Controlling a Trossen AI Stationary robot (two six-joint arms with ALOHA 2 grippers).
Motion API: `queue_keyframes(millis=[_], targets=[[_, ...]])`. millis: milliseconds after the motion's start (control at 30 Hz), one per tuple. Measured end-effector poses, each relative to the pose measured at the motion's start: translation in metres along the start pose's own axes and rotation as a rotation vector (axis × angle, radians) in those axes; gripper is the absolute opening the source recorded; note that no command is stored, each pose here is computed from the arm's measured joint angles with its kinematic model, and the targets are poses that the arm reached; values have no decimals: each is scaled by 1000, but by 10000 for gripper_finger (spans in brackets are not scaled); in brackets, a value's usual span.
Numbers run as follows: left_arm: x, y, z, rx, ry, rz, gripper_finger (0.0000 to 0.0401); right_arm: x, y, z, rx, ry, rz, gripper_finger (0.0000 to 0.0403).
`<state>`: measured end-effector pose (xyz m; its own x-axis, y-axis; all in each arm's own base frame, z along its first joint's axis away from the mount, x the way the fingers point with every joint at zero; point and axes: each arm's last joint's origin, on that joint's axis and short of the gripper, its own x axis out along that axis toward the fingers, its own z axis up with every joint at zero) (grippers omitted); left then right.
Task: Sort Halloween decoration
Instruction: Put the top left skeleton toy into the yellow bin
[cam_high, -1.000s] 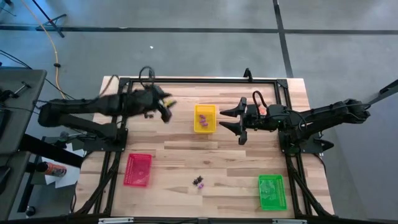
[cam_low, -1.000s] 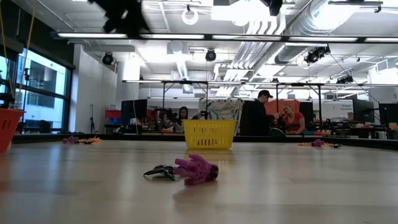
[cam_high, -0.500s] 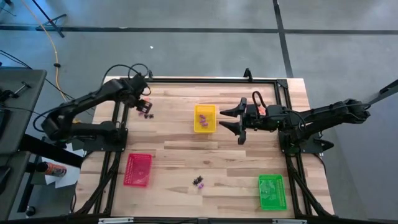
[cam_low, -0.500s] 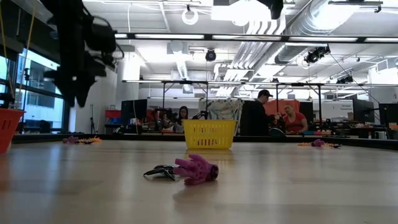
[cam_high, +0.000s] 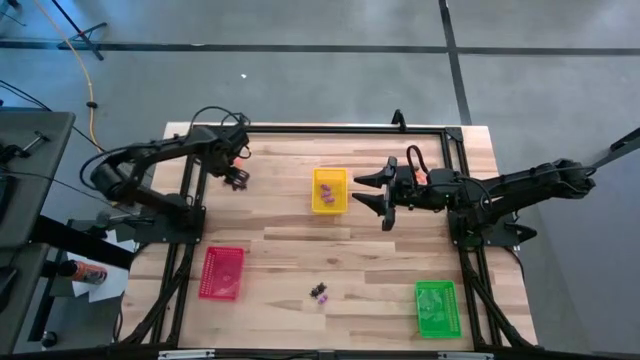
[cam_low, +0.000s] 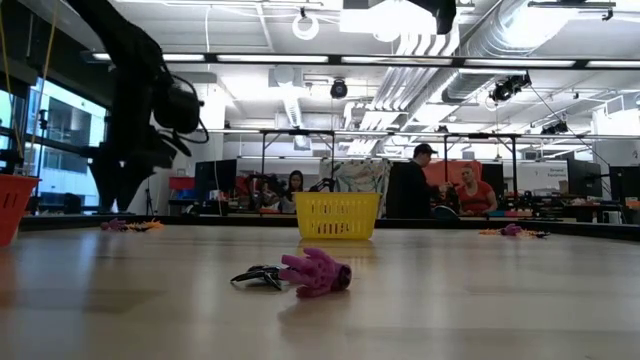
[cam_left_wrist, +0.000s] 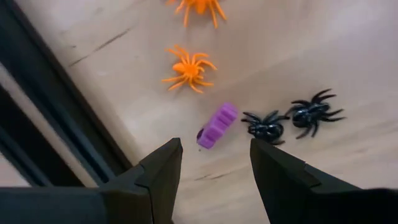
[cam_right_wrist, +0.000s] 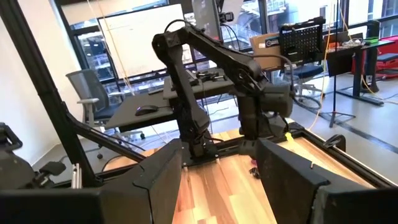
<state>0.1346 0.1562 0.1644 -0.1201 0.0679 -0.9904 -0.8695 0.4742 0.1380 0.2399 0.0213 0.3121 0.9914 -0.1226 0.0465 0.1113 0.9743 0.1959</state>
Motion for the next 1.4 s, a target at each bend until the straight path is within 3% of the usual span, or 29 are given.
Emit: queue_keyframes(millis=[467,600,833,1000,1100,1200,1400], targets=[[27,-7,14,12,58,33,171,0,0,0,0,0,0,200],[27,-7,14,12,58,29,134,0,0,0,0,0,0,200],[26,-6,12,36,65,42,16,0,0,0,0,0,1,200],[10,-3,8,29,9,14,17,0,0,0,19,1,0,200],[-13,-2,6,18,-98,-45,9,0,0,-1,16,8,-1,200],[-40,-6,2,18,-265,-193,5,0,0,-1,15,8,-1,200],[-110,-23,-12,150,-798,-540,5,0,0,-1,14,8,-1,200]])
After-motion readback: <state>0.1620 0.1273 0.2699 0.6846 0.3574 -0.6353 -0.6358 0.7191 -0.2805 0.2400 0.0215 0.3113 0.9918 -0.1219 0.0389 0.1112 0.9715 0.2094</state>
